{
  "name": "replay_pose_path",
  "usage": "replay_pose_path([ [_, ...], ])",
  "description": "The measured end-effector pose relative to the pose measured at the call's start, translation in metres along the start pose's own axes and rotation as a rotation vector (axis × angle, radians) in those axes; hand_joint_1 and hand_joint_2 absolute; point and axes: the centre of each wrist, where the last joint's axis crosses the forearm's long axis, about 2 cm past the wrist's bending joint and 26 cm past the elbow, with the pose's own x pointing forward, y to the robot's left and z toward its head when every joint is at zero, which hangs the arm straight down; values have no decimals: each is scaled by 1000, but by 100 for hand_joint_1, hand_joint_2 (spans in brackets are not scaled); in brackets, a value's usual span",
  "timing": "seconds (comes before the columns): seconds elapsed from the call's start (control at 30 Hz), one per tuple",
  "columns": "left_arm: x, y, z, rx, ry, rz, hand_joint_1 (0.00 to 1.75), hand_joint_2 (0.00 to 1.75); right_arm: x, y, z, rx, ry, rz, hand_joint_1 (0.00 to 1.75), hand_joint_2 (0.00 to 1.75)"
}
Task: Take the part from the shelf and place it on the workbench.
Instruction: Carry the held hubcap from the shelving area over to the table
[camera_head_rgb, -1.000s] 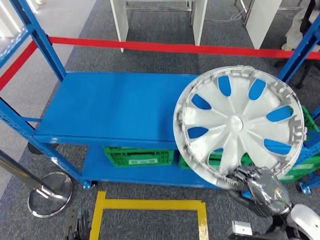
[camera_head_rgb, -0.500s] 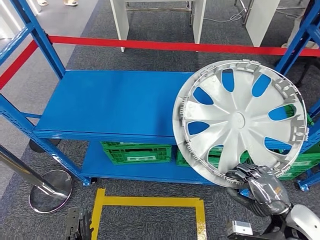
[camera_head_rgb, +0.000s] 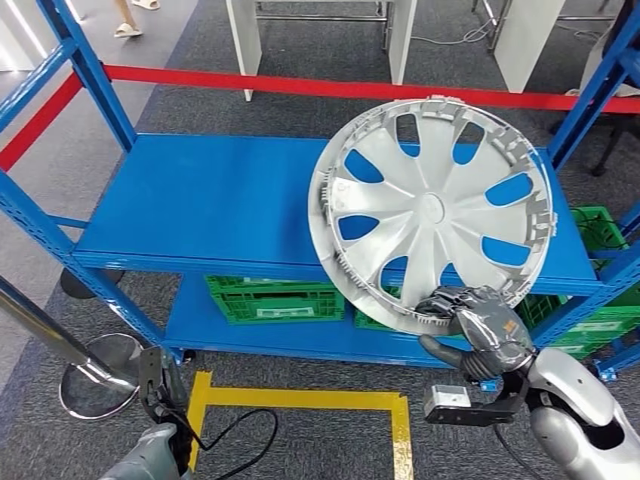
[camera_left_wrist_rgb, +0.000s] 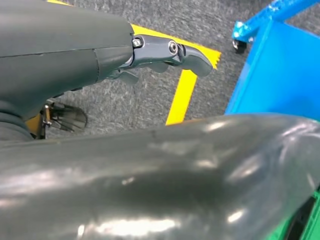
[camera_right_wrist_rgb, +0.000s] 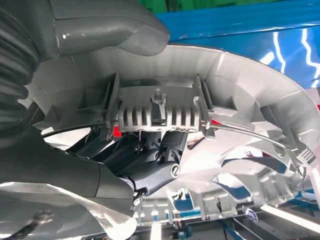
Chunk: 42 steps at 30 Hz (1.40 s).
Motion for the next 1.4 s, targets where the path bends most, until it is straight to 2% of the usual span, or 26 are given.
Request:
replay_pose_path([
  [0.4,5,0,-2,-5,-14,27,0,0,-1,6,-11,17,-16,-16,175,175],
  [0.73,20,-8,-5,-11,-38,86,0,0,-8,-7,-35,6,-35,6,175,175],
  [1.07,19,-6,-6,-4,-31,109,0,0,-12,-7,-47,25,-51,13,175,175],
  [1.4,16,3,-8,12,-27,114,0,0,-6,2,-57,39,-72,-8,175,175],
])
